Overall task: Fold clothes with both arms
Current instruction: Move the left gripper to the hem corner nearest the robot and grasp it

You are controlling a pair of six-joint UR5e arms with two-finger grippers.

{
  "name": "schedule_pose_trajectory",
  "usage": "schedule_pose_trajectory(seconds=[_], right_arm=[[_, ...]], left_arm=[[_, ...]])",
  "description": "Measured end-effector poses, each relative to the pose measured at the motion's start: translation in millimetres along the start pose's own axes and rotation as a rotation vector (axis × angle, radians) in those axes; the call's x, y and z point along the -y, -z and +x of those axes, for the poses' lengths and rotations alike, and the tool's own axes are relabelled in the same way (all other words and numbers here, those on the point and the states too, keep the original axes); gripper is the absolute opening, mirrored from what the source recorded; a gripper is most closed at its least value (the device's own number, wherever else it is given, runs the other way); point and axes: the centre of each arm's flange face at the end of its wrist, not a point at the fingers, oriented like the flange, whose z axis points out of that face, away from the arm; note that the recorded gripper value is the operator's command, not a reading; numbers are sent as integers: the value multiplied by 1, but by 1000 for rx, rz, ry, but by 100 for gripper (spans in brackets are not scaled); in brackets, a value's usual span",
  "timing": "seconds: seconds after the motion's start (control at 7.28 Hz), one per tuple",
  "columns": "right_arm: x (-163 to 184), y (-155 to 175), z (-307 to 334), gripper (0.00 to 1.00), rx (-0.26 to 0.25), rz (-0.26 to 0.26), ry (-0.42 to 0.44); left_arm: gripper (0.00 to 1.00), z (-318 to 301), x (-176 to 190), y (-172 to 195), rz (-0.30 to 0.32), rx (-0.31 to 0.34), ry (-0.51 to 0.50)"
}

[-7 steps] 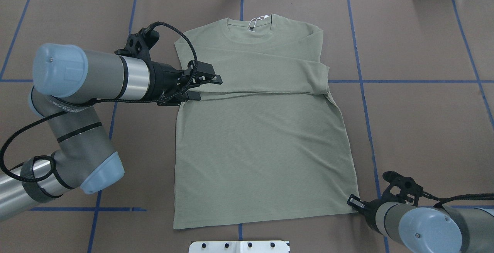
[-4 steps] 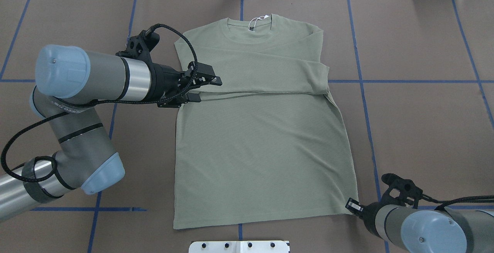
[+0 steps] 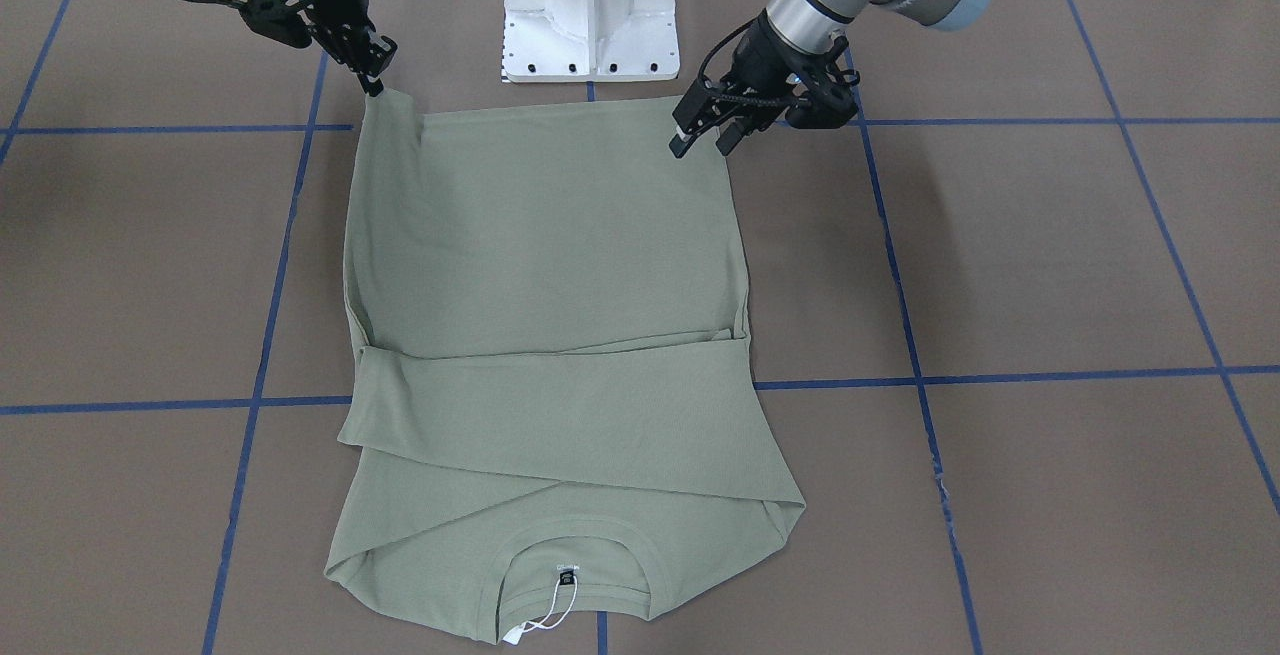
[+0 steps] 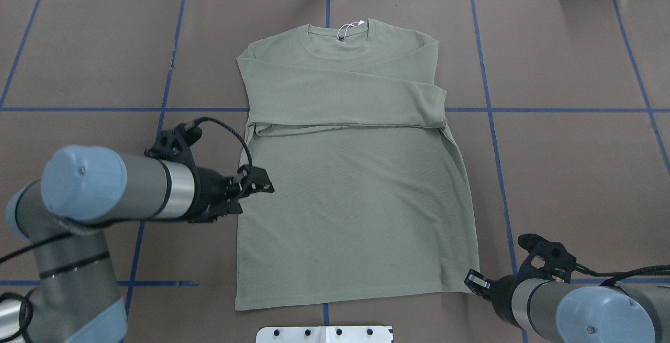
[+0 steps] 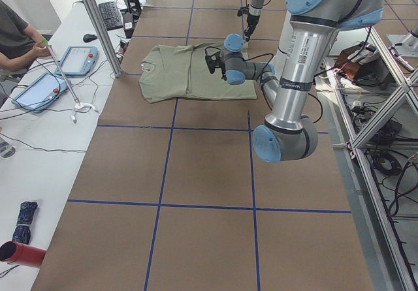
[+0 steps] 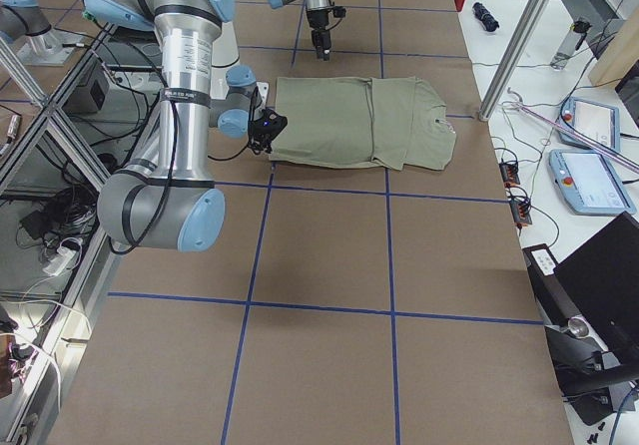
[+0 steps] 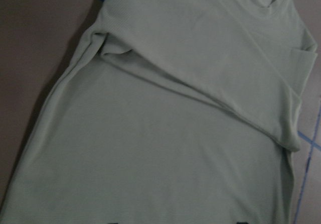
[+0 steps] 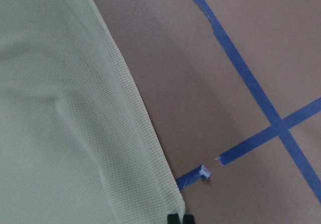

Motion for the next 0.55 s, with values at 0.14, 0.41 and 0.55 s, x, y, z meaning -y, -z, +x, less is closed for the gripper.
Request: schedule_pose_trajectory(seconds=[0.14,0.41,0.55], right_arm=[[0,1,0,0,0,1,0],[1,1,2,0,-3,3,1],[2,0,3,0,-5,4,2]], left_arm=[[79,-27,-40,-16,12,65,8],[78,-65,-80,-37,27,141,12],[77,-75,-87,-45,30,162,12]])
